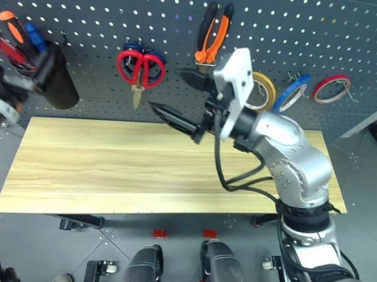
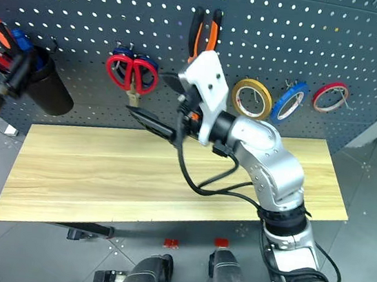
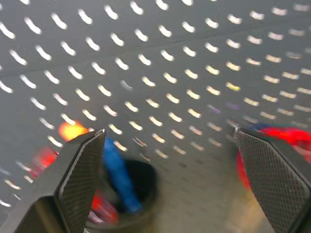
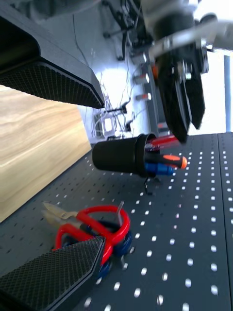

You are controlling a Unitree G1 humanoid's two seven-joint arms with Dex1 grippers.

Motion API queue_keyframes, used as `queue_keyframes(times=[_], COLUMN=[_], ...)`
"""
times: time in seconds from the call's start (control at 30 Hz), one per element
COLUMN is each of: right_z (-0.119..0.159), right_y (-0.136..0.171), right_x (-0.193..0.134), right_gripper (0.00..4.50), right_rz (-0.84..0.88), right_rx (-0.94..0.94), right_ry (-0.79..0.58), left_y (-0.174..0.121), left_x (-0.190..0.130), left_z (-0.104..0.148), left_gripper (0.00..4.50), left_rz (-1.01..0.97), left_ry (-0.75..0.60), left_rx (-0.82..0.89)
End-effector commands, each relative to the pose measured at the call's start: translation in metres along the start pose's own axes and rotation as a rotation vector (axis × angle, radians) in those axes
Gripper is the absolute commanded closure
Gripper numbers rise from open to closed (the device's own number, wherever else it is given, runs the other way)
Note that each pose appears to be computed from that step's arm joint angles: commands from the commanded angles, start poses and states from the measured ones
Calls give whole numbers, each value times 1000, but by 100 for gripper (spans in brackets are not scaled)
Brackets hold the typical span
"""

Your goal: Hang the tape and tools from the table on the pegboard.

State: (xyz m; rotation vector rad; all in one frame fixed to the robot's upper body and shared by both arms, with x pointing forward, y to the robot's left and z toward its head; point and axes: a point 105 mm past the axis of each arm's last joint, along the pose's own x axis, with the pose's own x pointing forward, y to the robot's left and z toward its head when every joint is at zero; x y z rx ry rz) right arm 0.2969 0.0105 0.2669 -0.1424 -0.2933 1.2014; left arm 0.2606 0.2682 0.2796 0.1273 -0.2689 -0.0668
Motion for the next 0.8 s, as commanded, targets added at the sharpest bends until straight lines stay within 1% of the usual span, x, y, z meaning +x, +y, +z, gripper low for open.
queue_keyframes(times=[0.03,0.1,0.17,0.23,0.27,0.3,0.37,0.47,0.57,0.67,0.8], right_z=[-4,-27,-53,-80,-93,-102,-119,-139,-160,-183,-204], right_y=[13,16,13,-2,-15,-25,-37,-45,-47,-50,-56], right_x=[-23,-35,-42,-49,-54,-60,-71,-84,-100,-122,-148], right_gripper=[0,0,0,0,0,0,0,0,0,0,0], right_rz=[48,26,-41,-196,-322,-412,-529,-632,-682,-724,-777], right_rx=[18,64,84,72,74,74,41,-9,-57,-31,-12], right_ry=[12,72,127,162,170,177,197,218,264,318,380], left_y=[-12,-15,-17,-12,-12,-13,-13,-9,-14,-16,-15], left_x=[-19,-30,-34,-37,-38,-39,-41,-41,-38,-37,-39], left_z=[-24,-49,-60,-76,-85,-92,-105,-118,-131,-142,-153], left_gripper=[3,3,3,3,3,3,3,3,3,3,3], left_rz=[13,47,64,106,109,106,117,169,190,209,205], left_ry=[117,199,198,226,238,244,252,247,245,249,270], left_rx=[-45,-60,-88,-94,-95,-104,-105,-114,-97,-87,-63])
